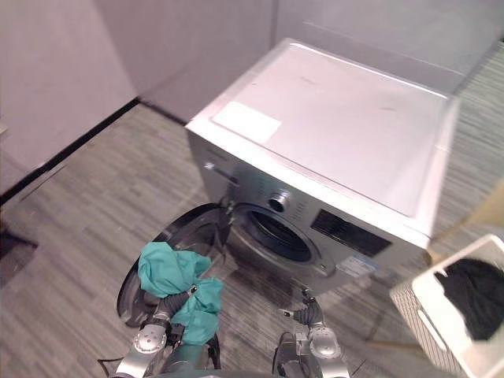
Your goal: Pick up the laundry basket with both hands and put the clothes into the washing machine.
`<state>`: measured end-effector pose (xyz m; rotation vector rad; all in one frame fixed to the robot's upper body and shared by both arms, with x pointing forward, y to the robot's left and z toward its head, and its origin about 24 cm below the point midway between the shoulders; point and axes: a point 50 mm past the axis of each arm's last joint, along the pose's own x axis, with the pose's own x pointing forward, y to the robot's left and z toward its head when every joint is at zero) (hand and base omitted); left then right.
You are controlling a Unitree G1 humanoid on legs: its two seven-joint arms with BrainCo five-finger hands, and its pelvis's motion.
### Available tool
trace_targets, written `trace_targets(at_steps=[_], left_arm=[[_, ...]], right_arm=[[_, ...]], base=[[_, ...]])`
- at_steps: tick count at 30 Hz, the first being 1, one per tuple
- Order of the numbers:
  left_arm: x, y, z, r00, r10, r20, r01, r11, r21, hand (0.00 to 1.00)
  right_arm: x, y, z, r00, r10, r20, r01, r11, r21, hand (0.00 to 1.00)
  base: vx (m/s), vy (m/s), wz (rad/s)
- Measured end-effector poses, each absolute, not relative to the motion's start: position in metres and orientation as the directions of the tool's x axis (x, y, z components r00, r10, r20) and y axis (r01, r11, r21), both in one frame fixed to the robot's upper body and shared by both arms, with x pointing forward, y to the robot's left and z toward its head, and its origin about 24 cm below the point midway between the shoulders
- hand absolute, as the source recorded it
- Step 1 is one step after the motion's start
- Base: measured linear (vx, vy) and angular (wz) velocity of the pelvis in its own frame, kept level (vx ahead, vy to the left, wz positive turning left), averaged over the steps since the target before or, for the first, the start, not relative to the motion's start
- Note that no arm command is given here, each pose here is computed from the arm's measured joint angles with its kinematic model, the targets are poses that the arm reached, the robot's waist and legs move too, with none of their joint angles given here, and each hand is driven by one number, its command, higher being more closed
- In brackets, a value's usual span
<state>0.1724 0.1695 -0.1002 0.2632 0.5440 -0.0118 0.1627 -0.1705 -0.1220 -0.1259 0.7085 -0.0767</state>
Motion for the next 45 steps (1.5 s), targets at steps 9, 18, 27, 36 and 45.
trace_targets(at_steps=[9, 18, 27, 36, 45], left_arm=[[0.174, 0.169, -0.098, 0.859, 0.069, -0.508, 0.049, 0.975, 0.215, 1.00], [0.203, 0.167, -0.082, 0.900, 0.087, -0.427, 0.004, 0.978, 0.206, 1.00], [0.266, 0.172, -0.019, 0.965, 0.212, -0.154, -0.193, 0.973, 0.126, 1.00], [0.331, 0.145, 0.097, 0.936, 0.272, 0.224, -0.248, 0.960, -0.129, 1.00], [0.345, 0.149, 0.251, 0.687, 0.312, 0.656, -0.234, 0.950, -0.207, 1.00]], right_arm=[[0.151, -0.190, -0.126, 0.730, -0.152, -0.667, 0.009, 0.977, -0.212, 0.00], [0.170, -0.198, -0.120, 0.749, -0.202, -0.631, 0.056, 0.968, -0.244, 0.00], [0.250, -0.188, -0.062, 0.901, -0.211, -0.379, 0.138, 0.968, -0.212, 0.00], [0.307, -0.151, 0.030, 0.978, -0.209, -0.016, 0.209, 0.978, -0.025, 0.00], [0.303, -0.144, 0.097, 0.933, -0.216, 0.289, 0.206, 0.976, 0.065, 0.00]], base=[[0.11, -0.137, -0.74], [0.11, 0.093, -0.57], [-0.20, 0.045, -0.16], [-0.17, -0.044, 0.03], [-0.02, -0.069, -0.03]])
